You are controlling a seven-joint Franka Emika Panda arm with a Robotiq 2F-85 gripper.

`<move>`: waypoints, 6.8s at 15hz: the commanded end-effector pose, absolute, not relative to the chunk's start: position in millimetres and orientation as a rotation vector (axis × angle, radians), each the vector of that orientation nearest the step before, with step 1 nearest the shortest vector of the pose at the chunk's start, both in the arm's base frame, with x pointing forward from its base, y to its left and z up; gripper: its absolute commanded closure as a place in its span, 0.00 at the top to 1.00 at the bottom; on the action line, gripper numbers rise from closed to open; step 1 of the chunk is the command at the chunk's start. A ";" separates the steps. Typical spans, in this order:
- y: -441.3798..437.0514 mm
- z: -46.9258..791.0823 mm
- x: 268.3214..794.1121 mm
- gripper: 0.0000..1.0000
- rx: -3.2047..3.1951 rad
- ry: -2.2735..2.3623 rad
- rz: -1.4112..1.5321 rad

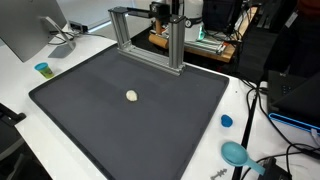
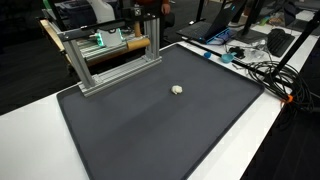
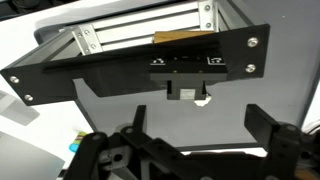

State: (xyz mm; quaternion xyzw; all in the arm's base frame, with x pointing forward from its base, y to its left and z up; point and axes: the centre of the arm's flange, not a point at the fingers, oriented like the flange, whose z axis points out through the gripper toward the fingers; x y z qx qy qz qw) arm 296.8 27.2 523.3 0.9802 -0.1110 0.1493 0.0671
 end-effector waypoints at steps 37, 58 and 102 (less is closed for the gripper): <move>11.5 442.6 346.1 1.00 3.048 -0.416 0.388; -8.6 447.5 327.0 0.77 3.111 -0.220 0.302; -10.7 436.5 323.5 0.34 3.076 -0.103 0.207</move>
